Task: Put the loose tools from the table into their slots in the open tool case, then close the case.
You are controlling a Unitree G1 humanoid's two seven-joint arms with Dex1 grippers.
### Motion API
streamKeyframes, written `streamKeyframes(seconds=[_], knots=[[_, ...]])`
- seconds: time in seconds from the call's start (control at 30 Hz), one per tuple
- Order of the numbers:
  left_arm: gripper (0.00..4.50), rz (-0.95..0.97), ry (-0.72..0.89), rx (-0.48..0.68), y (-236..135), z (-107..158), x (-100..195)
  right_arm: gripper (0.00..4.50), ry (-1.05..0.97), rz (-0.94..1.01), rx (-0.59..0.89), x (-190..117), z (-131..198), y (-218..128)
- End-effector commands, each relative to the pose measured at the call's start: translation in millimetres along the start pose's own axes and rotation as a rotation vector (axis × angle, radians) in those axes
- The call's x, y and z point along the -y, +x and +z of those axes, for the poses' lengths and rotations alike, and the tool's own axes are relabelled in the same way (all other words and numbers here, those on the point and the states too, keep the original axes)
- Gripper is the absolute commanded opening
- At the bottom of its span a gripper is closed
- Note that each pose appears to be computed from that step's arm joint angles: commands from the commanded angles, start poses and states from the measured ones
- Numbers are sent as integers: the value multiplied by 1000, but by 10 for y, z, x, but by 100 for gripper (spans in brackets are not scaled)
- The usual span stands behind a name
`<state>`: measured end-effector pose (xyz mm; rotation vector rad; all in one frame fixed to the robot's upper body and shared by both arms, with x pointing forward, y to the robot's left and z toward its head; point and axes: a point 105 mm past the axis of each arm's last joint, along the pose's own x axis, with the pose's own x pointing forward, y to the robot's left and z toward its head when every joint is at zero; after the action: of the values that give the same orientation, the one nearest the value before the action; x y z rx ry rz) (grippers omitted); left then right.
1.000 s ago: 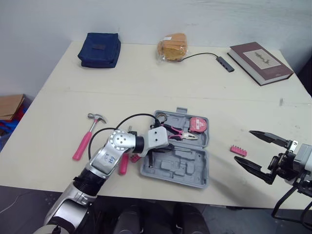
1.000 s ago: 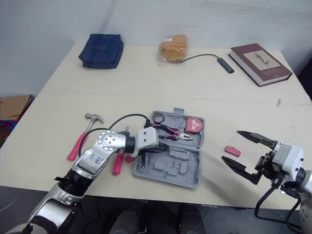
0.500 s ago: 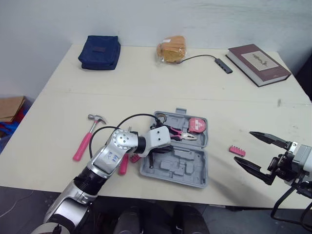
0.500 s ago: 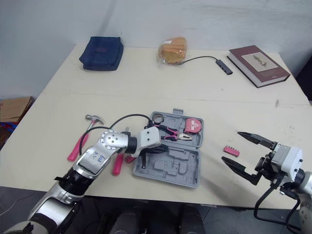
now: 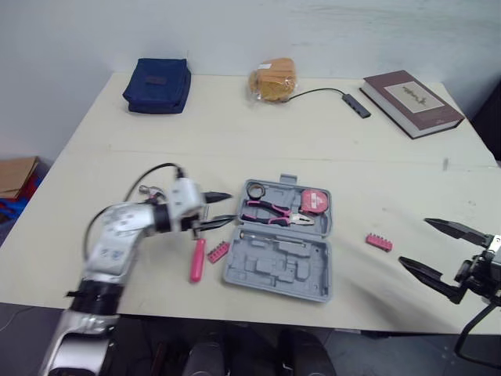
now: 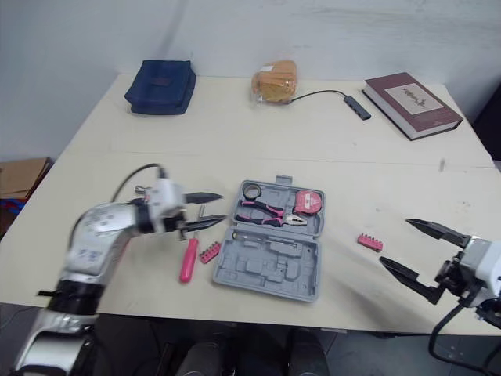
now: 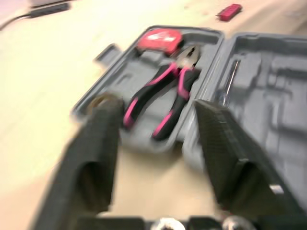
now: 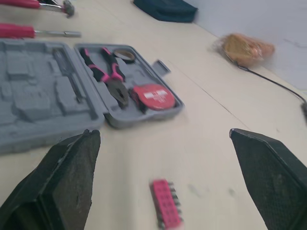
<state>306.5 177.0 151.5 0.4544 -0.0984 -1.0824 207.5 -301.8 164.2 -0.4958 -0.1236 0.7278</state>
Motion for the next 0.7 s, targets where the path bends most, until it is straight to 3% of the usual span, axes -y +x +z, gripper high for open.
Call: streamKeyframes(seconds=[0.03, 0.4, 0.6, 0.7], knots=[[428, 167, 14, -5, -469, -12, -204, 450, -80, -44, -31, 120, 1, -172], [440, 852, -128, -337, -2542, -497, -265, 450, -66, -258, -222, 247, -517, -830], [440, 1042, -196, -461, -3136, -641, -105, 450, -57, -312, -293, 281, -673, -1048], [440, 1055, -212, -464, -3194, -664, -44, 450, -50, -321, -305, 287, -710, -1088]])
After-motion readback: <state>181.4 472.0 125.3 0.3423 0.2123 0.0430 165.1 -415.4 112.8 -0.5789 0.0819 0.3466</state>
